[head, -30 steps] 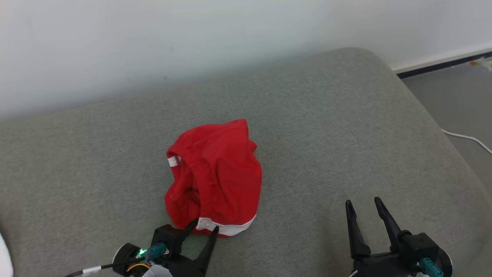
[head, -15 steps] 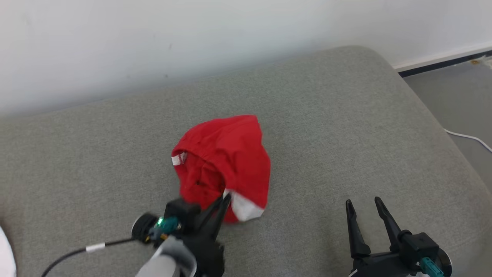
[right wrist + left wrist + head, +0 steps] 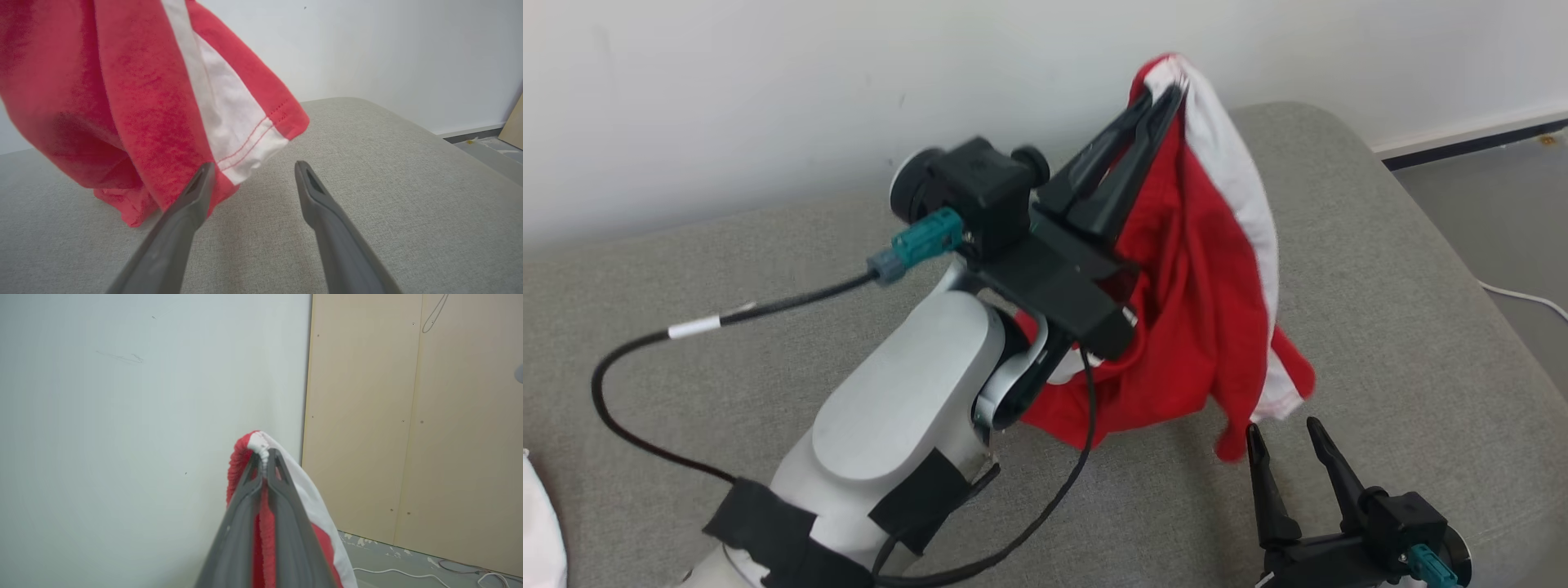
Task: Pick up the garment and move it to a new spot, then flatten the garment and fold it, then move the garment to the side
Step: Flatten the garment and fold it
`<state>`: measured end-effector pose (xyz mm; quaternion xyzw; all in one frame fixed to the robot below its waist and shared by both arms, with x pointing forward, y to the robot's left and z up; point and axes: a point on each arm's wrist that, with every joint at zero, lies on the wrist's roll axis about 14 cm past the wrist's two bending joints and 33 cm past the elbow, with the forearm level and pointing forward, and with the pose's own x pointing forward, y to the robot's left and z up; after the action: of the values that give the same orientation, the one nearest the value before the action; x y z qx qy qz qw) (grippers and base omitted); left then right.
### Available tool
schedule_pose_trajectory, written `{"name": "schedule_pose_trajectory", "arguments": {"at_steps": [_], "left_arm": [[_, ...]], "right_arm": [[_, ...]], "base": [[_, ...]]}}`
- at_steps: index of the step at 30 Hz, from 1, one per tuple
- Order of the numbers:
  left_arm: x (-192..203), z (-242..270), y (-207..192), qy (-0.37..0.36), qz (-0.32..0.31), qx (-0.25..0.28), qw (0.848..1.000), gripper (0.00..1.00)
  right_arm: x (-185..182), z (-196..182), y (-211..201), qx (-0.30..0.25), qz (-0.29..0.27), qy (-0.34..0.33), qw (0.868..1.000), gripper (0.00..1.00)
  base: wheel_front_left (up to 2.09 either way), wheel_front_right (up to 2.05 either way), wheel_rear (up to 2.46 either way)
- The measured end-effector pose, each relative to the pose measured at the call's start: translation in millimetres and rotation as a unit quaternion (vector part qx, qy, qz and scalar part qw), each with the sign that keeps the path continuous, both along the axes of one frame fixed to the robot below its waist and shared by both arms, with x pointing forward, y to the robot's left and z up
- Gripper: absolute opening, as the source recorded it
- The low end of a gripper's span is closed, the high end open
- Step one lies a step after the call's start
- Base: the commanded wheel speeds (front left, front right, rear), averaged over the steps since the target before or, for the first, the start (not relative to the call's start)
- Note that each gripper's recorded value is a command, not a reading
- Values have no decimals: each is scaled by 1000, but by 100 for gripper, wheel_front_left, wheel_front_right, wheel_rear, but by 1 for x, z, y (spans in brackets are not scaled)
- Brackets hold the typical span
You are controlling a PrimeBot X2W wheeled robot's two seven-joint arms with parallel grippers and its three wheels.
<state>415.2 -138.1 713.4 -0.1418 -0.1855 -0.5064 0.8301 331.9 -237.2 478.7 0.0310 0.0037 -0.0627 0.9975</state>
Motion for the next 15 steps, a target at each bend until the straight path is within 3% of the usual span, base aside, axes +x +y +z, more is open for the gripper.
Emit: {"name": "schedule_pose_trajectory", "arguments": {"at_steps": [5,9,15], "left_arm": [[13,9,-1,7,21,-17,1000,0],[32,-43,14,69,65,17,995,0],[45,-163,94,222,160,80,958,0]], "right_arm": [[0,-3,-3,1,-5,4,1000,100],[4,-2,-6,2,-8,4,1000,100],[16,-6,7,3,14,8,1000,100]], "base": [[0,0,0],[0,0,0],[0,0,0]]}}
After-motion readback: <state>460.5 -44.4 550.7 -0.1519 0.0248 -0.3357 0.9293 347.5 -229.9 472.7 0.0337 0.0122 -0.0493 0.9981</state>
